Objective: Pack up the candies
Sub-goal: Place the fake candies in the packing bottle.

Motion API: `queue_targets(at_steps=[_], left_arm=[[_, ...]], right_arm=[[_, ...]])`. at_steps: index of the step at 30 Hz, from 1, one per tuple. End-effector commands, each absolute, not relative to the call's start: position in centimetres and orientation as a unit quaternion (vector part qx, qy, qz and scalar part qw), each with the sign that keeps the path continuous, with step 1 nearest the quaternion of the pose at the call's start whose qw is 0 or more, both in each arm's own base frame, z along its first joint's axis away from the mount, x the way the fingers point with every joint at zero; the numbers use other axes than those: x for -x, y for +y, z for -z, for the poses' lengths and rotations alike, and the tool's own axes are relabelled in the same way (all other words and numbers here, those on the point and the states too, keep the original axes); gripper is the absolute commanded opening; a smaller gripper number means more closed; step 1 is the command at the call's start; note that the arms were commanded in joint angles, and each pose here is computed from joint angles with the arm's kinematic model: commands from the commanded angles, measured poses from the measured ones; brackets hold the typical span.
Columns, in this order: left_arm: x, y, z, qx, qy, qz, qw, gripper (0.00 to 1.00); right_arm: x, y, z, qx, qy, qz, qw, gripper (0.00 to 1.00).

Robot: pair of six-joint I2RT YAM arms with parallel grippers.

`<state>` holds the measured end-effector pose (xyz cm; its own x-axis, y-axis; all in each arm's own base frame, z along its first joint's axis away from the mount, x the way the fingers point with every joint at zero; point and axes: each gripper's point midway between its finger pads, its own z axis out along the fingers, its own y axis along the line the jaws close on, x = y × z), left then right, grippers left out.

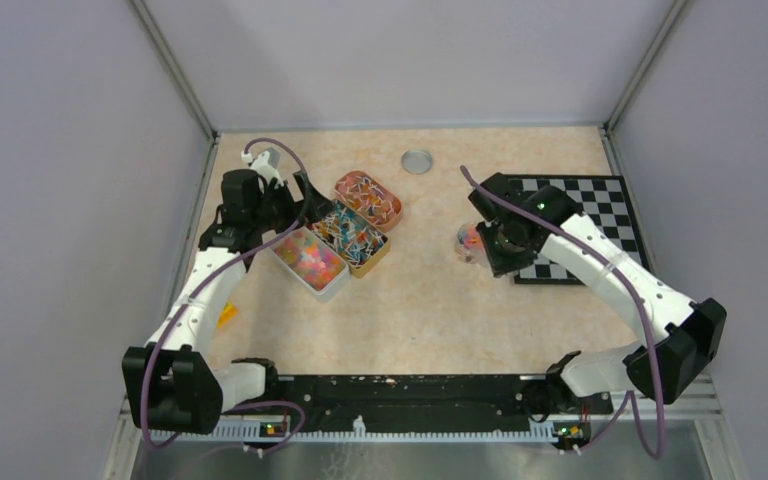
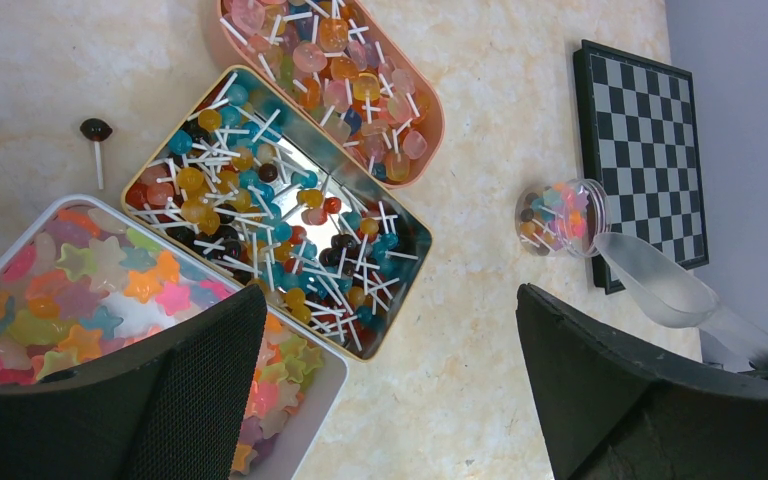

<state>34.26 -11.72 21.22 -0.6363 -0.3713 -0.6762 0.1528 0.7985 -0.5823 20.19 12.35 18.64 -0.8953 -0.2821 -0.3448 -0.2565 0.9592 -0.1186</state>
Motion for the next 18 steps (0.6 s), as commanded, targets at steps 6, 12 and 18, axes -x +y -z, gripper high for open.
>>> queue_targets(at_steps=[6, 12, 18], left_arm=[[-34.5, -11.8, -22.3, 0.054, 0.841, 0.312, 0.439, 0.99], [-34.5, -11.7, -22.5, 0.054, 0.84, 0.31, 0.442, 0.99], [-34.4, -11.7, -22.5, 0.053, 0.839, 0.31, 0.444, 0.99]], right_arm=[[-21.2, 12.2, -21.1, 0.14, 0.967, 0.032, 0.209, 0.0], [-23.8, 12.8, -22.3, 0.124, 0.954, 0.03, 0.272, 0.0], [-26.3, 15.2, -23.1, 0.118, 0.934, -0.02, 0.336, 0.0]])
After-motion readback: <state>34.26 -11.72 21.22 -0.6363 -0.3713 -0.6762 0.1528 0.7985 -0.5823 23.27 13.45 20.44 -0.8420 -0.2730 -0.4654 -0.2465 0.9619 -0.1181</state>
